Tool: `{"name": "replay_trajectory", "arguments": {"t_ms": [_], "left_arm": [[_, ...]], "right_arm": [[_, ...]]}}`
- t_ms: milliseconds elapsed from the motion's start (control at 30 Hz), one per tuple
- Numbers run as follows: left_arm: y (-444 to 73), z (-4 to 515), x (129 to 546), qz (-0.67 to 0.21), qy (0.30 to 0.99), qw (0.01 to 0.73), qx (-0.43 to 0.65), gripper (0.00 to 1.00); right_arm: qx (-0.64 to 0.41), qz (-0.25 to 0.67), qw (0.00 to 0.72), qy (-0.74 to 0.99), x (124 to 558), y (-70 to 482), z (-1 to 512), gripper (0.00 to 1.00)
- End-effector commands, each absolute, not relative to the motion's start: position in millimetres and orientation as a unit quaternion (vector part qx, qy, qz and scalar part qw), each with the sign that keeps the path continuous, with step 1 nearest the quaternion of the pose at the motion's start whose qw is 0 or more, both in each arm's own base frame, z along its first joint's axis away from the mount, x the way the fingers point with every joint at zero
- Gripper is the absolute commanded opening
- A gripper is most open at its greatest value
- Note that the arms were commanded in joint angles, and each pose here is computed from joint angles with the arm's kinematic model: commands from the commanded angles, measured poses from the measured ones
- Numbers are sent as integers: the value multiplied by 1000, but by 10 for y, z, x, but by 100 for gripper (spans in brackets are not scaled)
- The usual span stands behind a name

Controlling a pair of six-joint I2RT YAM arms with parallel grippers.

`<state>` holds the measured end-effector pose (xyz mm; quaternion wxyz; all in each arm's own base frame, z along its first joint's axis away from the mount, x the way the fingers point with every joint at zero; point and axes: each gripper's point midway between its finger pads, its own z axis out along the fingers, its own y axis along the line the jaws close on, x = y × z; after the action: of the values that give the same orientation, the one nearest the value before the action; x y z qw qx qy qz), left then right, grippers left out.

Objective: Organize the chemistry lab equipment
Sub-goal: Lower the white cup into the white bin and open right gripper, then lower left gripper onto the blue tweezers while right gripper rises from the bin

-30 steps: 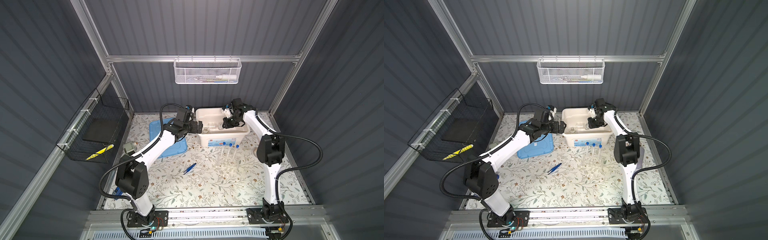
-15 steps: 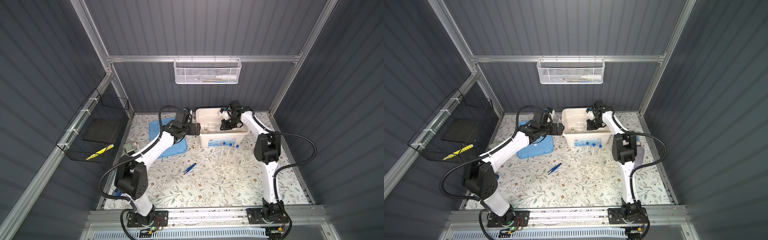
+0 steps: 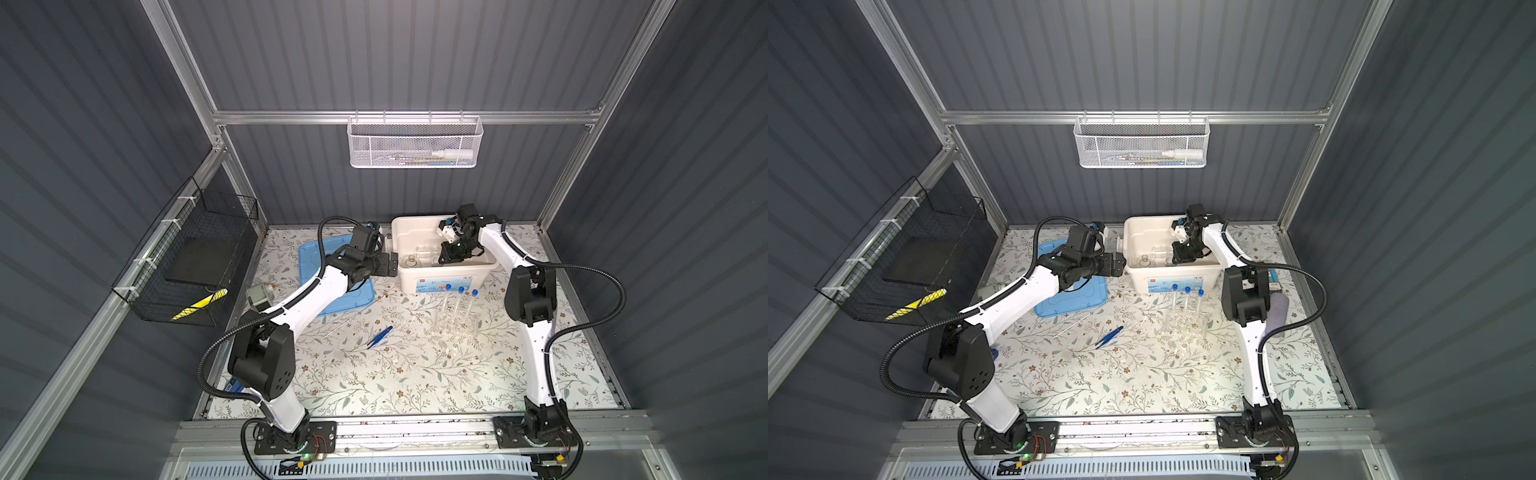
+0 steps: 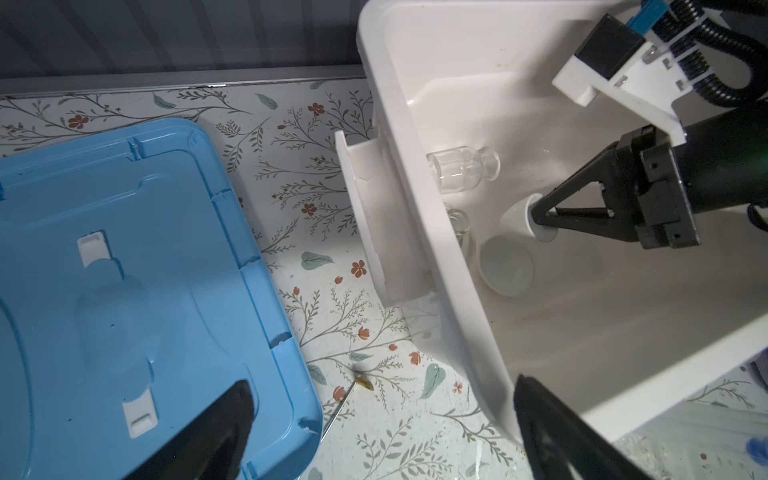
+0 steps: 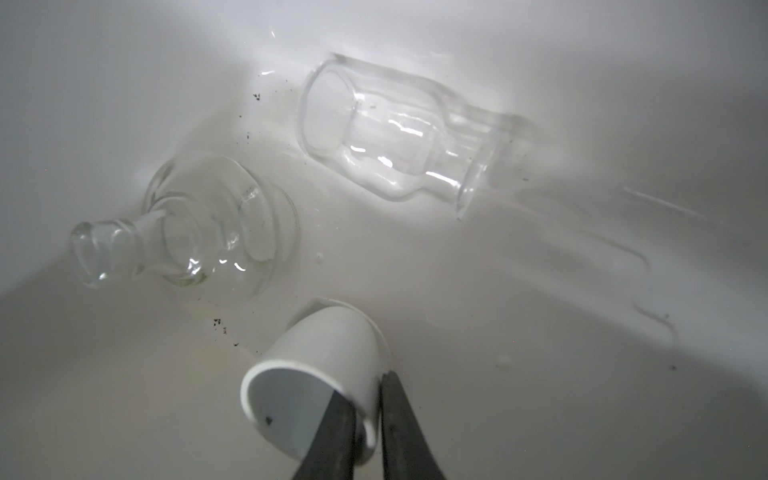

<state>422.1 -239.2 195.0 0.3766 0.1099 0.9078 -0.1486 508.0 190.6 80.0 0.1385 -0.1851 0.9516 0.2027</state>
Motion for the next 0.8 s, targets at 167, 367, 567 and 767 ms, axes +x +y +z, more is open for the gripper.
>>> {"name": "replay_trajectory", "arguments": {"t_ms": [167, 367, 567, 767], "left_arm": [[-2111, 2013, 4071, -107, 913, 382, 90, 100], [-1968, 1874, 3915, -93, 921, 371, 78, 100], [-1780, 1560, 3668, -66, 939, 331, 66, 99], [-1742, 1248, 3423, -72, 957, 276, 61, 95]], "right_arm": [[-197, 210, 137, 948, 5056, 1936, 859, 22], [-198, 208, 151, 946, 5052, 1927, 952, 23], [-190, 214, 179, 941, 5058, 1928, 1118, 30], [-180, 237, 210, 931, 5061, 1980, 1360, 44]]}}
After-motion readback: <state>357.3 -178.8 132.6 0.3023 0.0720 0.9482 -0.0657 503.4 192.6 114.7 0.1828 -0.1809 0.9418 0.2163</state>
